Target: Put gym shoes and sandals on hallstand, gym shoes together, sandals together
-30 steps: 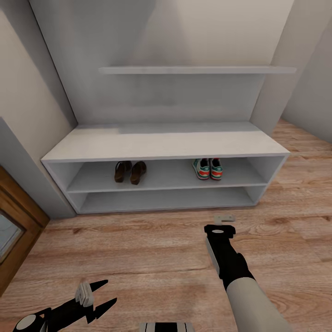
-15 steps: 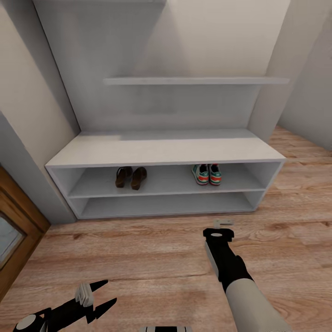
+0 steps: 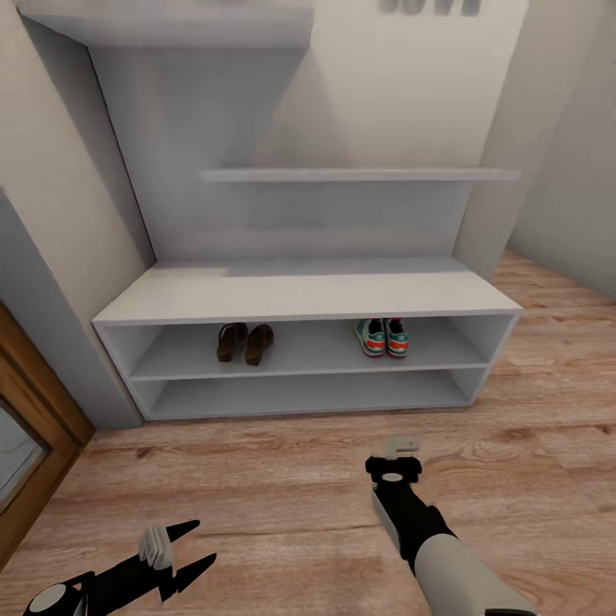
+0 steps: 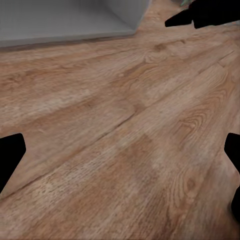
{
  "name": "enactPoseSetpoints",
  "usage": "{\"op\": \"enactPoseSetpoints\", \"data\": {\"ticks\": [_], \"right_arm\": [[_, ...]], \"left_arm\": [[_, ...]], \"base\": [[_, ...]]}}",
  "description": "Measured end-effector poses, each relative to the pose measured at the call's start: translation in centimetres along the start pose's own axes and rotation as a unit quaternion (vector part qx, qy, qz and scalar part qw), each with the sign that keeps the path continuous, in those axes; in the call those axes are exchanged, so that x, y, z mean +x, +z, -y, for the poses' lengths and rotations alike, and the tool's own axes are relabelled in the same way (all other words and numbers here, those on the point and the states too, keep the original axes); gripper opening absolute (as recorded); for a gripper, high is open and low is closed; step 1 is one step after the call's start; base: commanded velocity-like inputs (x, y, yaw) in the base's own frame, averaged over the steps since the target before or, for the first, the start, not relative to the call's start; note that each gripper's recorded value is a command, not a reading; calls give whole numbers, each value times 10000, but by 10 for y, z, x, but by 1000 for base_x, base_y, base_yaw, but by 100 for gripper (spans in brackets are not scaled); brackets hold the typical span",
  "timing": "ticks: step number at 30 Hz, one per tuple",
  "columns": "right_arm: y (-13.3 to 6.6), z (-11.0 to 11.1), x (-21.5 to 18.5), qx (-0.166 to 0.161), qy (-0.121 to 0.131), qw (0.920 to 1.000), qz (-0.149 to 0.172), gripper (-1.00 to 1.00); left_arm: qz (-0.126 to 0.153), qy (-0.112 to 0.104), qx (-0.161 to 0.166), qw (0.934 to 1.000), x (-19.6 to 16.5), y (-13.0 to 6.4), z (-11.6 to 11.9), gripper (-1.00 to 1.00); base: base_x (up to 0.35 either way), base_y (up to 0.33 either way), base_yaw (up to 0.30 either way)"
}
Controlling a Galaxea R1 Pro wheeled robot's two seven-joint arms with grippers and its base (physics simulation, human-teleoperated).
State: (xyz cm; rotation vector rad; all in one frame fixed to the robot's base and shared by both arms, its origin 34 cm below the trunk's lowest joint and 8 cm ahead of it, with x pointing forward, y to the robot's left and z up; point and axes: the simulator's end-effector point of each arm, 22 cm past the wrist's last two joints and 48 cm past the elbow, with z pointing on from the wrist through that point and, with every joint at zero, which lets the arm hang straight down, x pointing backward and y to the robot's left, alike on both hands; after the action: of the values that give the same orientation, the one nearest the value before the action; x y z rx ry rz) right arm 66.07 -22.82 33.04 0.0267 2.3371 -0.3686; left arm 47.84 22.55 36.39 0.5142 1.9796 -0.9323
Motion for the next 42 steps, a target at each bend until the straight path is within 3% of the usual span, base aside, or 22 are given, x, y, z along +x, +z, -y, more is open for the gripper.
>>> {"op": "enactPoseSetpoints", "data": {"ticks": [8,14,15,19,20,23,24,25,29,30,42], "right_arm": [[-14,-28,42,-397,-44,9991,118,100],[-14,-12,56,-689,-106,9974,160,100],[-11,-6,60,-988,-148,9948,172,100],[-10,9,59,-1289,-238,9912,160,100],[-8,24,64,-1665,-337,9854,114,100],[-9,41,64,-1930,-406,9803,68,100],[-16,49,71,-2438,-468,9687,-17,100],[-20,55,76,-2632,-490,9635,-72,100],[-34,62,84,-2961,-514,9536,-194,100],[-41,70,95,-3130,-525,9478,-302,100],[-66,87,104,-3153,-74,9476,-500,100]], "left_arm": [[9,-3,-49,10000,-15,-4,2,100],[4,-9,-61,10000,-28,-7,4,100],[4,-10,-91,10000,-30,-7,4,100],[3,-11,-161,9999,-39,-9,3,100],[2,-14,-237,9997,-41,-10,0,100],[1,-12,-261,9997,-48,-12,0,100],[4,-13,-273,9996,-50,-12,0,100],[5,-15,-275,9996,-52,-13,1,100],[5,-18,-278,9996,-61,-15,3,100],[4,-18,-281,9996,-63,-15,3,100],[41,-40,-332,9994,-90,-22,8,100]], "base": [[0,0,0],[0,0,0],[0,0,0],[0,0,0],[0,0,0],[0,0,0],[0,0,0],[0,0,0],[0,0,0],[0,0,0],[0,0,0]]}}
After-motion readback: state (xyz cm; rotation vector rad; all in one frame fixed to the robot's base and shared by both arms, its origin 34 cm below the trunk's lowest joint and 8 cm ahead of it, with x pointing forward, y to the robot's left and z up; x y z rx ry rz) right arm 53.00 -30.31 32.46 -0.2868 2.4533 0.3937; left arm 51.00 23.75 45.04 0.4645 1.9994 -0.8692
